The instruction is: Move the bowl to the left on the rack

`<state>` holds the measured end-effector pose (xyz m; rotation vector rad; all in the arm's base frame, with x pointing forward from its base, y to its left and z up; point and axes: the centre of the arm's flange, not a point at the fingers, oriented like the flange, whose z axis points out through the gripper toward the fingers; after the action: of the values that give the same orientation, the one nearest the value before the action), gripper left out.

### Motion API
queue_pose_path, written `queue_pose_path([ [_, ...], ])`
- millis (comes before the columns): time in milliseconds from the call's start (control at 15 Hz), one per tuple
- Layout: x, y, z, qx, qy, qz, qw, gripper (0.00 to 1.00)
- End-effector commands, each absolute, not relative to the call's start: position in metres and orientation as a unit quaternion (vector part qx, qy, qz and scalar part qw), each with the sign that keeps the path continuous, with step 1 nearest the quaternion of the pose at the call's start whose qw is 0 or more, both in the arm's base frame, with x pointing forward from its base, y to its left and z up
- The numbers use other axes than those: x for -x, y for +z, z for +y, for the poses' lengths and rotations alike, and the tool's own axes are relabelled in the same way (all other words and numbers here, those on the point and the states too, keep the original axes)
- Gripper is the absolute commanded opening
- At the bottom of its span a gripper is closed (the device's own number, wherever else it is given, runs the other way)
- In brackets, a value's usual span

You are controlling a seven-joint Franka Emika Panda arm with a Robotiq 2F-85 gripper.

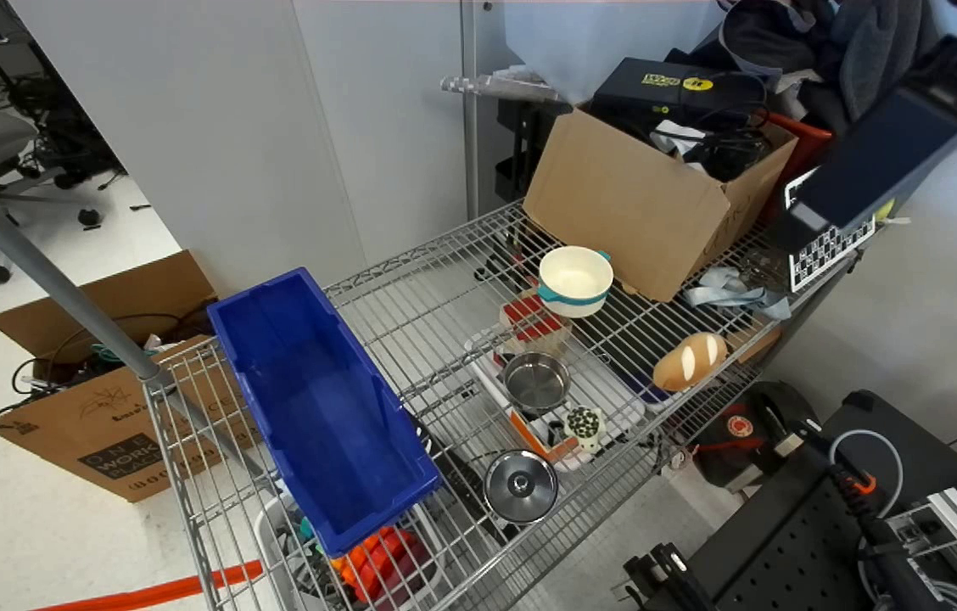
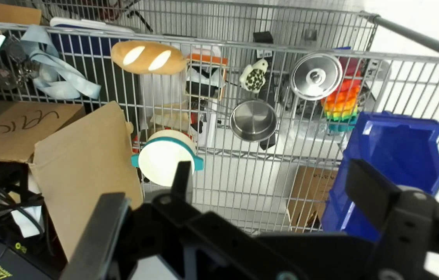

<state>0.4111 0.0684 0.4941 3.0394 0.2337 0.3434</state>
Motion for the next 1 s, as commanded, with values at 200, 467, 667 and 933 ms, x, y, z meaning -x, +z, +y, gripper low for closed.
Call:
queue_pose_path([
  [200,-0.531,0.478,0.012,-0.990,0.134,0.033,-0.002,1.00],
  [467,-0.592,0.444,-0.014,-0.992,0.121,0.014,-0.028,1.00],
  [667,-0.638,0.397,-0.029,-0.993,0.112,0.021,-0.038,1.00],
  [933,-0.682,0.322,-0.039,-0.996,0.077,0.031,-0.028,1.00],
])
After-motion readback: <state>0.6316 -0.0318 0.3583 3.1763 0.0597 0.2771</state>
